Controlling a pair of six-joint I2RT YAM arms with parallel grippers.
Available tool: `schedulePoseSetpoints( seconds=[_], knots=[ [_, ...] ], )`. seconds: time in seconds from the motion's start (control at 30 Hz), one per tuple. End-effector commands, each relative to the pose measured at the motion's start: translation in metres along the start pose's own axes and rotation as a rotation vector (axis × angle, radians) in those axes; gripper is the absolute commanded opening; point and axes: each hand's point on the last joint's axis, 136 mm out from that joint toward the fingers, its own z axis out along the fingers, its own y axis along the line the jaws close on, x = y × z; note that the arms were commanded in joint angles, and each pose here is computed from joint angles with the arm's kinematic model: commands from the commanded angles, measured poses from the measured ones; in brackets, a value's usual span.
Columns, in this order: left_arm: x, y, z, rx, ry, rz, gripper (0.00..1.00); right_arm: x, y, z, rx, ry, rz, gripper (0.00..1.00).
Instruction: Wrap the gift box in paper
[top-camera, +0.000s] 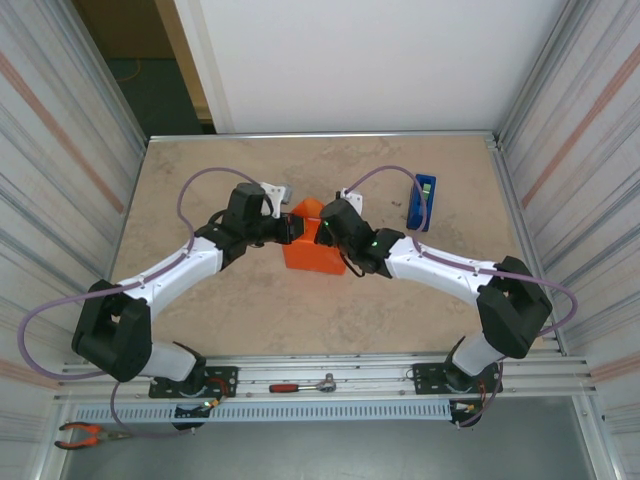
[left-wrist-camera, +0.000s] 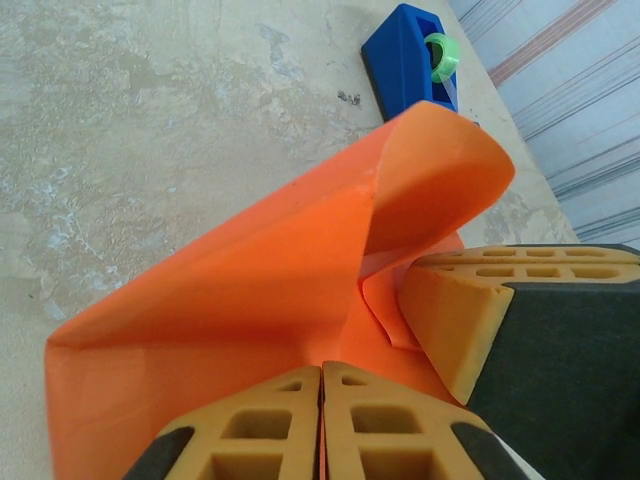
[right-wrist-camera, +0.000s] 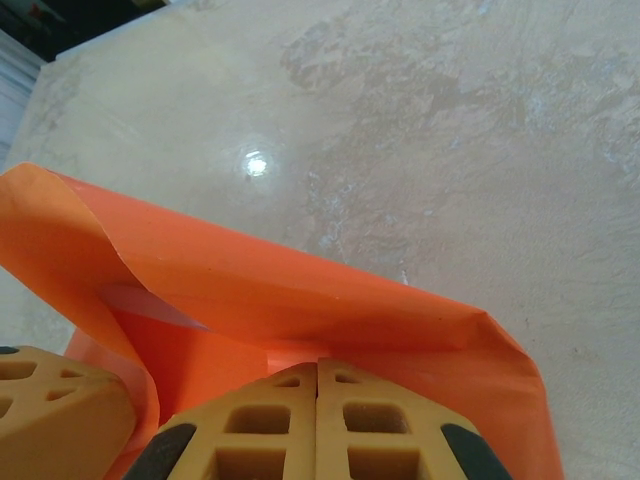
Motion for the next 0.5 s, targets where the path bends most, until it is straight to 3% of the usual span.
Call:
schedulePoseSetpoints(
  seconds=[0.0, 0.23, 0.47],
  knots=[
    [0.018, 0.011, 0.002, -0.051, 0.046, -0.004, 0.11, 0.039, -0.001, 0.001, -0.029, 0.209, -0.007, 0.0],
    [0.02, 0.013, 0.003, -0.059, 0.056, -0.003, 0.11, -0.002, 0.009, -0.018, -0.103, 0.155, 0.02, 0.0],
    [0.019, 0.01, 0.003, -0.053, 0.055, 0.002, 0.11, -0.001, -0.004, -0.024, -0.095, 0.154, 0.031, 0.0]
  ],
)
